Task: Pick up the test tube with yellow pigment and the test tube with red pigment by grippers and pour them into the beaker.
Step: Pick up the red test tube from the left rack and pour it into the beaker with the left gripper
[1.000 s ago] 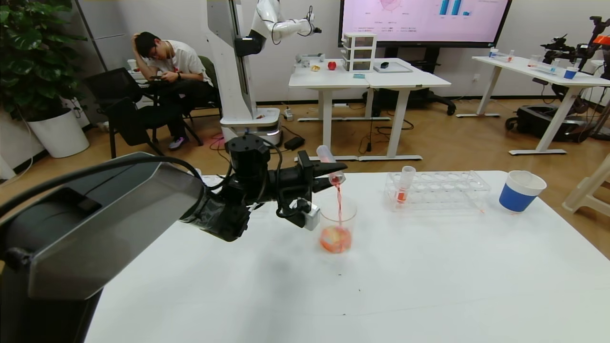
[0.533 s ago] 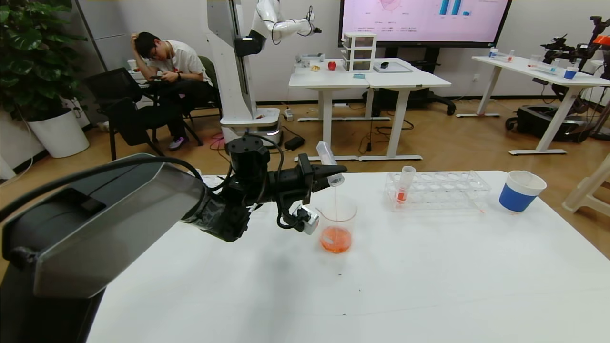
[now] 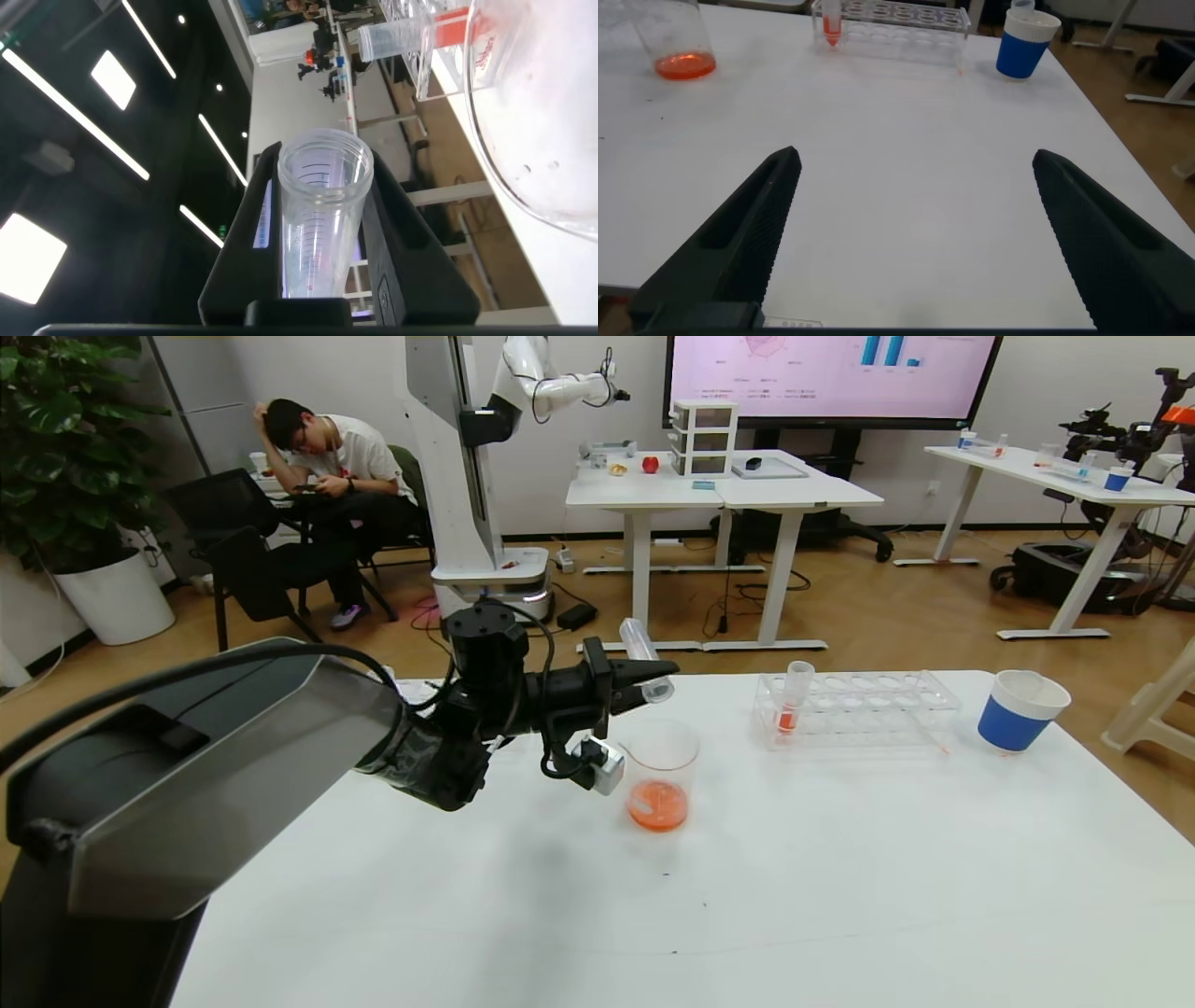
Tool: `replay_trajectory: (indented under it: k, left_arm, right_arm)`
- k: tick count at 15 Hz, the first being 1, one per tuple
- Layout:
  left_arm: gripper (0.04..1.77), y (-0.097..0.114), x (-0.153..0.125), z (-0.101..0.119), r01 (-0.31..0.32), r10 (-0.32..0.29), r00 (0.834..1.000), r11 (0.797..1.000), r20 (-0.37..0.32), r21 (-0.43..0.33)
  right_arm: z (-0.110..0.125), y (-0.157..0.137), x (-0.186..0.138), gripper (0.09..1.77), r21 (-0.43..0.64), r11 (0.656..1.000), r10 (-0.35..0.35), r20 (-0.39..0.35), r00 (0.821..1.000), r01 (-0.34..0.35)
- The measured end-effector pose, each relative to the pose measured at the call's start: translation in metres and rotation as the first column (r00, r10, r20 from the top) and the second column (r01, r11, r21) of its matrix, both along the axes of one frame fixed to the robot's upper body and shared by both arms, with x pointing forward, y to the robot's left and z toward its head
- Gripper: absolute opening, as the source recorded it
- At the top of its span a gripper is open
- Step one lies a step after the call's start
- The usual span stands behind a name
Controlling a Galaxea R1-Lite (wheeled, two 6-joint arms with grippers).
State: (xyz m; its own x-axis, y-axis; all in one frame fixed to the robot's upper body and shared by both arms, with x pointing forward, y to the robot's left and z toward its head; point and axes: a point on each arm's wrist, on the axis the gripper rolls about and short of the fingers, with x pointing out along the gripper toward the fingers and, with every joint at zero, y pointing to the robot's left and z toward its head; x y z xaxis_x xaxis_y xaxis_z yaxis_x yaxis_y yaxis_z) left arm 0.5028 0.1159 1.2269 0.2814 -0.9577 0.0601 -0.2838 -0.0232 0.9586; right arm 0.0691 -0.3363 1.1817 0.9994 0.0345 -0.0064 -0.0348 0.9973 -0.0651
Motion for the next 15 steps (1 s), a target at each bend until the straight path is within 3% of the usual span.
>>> replay_trajectory:
  k: [2,3,4,5,6,8,10,11,13,14,15]
  left_arm:
    - [0.52,-0.001,-0.001,0.003,-0.054,0.042,0.986,0.996,-0.160,-0.071]
    - [0.52,-0.001,-0.001,0.006,-0.121,0.085,0.967,0.983,-0.239,-0.138]
    - [0.52,0.001,-0.002,0.011,-0.203,0.127,0.942,0.952,-0.310,-0.227]
    - [0.52,0.001,-0.004,0.015,-0.311,0.169,0.903,0.891,-0.395,-0.330]
    - [0.52,-0.001,-0.008,0.015,-0.429,0.189,0.844,0.799,-0.502,-0.421]
    - [0.52,-0.009,-0.015,0.013,-0.607,0.145,0.722,0.602,-0.676,-0.519]
    - [0.52,-0.011,-0.018,0.015,-0.728,0.052,0.625,0.399,-0.779,-0.557]
    - [0.52,-0.011,-0.019,0.015,-0.775,-0.001,0.579,0.310,-0.816,-0.550]
    - [0.52,-0.012,-0.018,0.018,-0.860,-0.109,0.476,0.149,-0.873,-0.488]
    - [0.52,-0.013,-0.017,0.021,-0.893,-0.163,0.425,0.084,-0.890,-0.442]
    - [0.52,-0.012,-0.016,0.024,-0.920,-0.210,0.375,0.033,-0.903,-0.390]
  right_arm:
    - [0.000,0.000,0.000,1.73,0.000,1.000,0.000,0.000,1.000,0.000]
    - [0.000,0.000,0.000,1.73,0.000,1.000,0.000,0.000,1.000,0.000]
    - [0.000,0.000,0.000,1.73,0.000,1.000,0.000,0.000,1.000,0.000]
    - [0.000,0.000,0.000,1.73,0.000,1.000,0.000,0.000,1.000,0.000]
    - [0.000,0.000,0.000,1.73,0.000,1.000,0.000,0.000,1.000,0.000]
    - [0.000,0.000,0.000,1.73,0.000,1.000,0.000,-0.001,1.000,0.000]
    - [0.000,0.000,0.000,1.73,0.000,1.000,0.000,0.000,1.000,0.000]
    - [0.000,0.000,0.000,1.73,0.000,1.000,0.000,0.000,1.000,0.000]
    - [0.000,0.000,0.000,1.73,0.000,1.000,0.000,0.000,1.000,0.000]
    - [0.000,0.000,0.000,1.73,0.000,1.000,0.000,0.000,1.000,0.000]
    - [0.000,0.000,0.000,1.73,0.000,1.000,0.000,0.000,1.000,0.000]
